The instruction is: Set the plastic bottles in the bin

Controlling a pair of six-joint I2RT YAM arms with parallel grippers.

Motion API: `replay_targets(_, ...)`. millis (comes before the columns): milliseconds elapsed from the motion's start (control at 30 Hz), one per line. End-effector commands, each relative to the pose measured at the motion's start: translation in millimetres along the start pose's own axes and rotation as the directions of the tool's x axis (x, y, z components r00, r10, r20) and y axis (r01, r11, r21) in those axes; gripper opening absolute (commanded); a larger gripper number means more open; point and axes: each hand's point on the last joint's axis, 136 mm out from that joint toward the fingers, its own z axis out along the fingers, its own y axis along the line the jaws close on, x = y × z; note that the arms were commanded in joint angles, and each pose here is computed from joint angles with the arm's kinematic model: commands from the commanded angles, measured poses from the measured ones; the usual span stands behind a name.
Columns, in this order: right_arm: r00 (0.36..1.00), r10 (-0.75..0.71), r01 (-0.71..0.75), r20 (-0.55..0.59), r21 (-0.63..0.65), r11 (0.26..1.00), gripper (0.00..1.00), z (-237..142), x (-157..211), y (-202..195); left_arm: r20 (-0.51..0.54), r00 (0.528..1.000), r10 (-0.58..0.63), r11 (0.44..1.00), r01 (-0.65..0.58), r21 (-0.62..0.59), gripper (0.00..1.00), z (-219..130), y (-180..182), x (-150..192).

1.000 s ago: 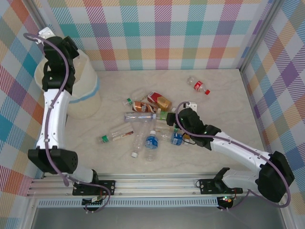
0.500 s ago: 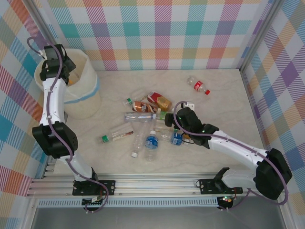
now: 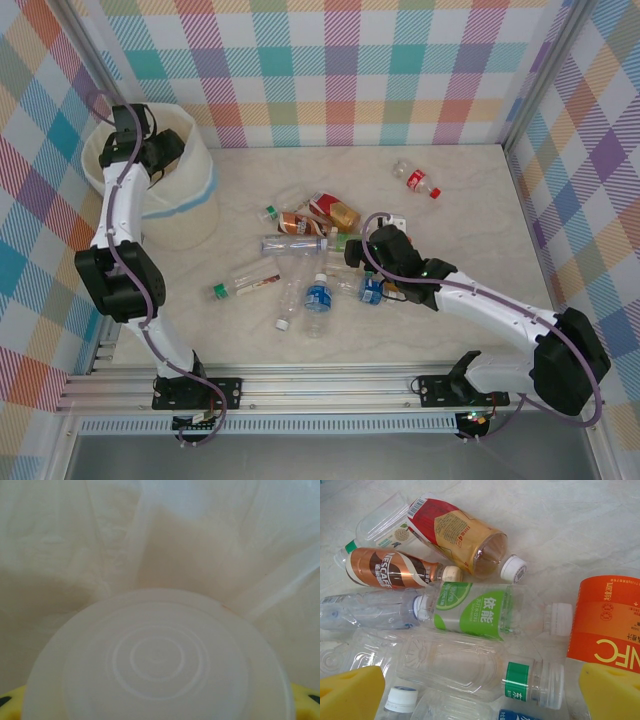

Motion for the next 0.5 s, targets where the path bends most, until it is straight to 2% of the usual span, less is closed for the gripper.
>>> replay_targets(0, 1.000, 0.005, -0.005, 0.004, -0.013, 1.000, 1.00, -2, -7, 7, -0.013, 1.000, -0.014, 1.000, 0.014, 0.022, 0.52, 4, -8, 4)
replay_targets(67, 1.000, 0.006, -0.006, 0.004, 0.002, 1.000, 1.00, -3, -7, 4, -0.008, 1.000, -0.006, 1.000, 0.006, 0.022, 0.58, 2, -10, 1)
replay_targets(233, 1.000, 0.008, -0.006, -0.019, 0.099, 0.995, 1.00, 0, 3, -16, 0.020, 0.999, 0.025, 0.999, -0.026, 0.031, 0.67, -10, -15, -9)
replay_targets(467, 0.987, 0.098, -0.060, -0.124, 0.281, 0.958, 1.00, 3, 29, -62, 0.047, 0.999, 0.027, 0.999, -0.028, 0.031, 0.83, -23, -17, -17)
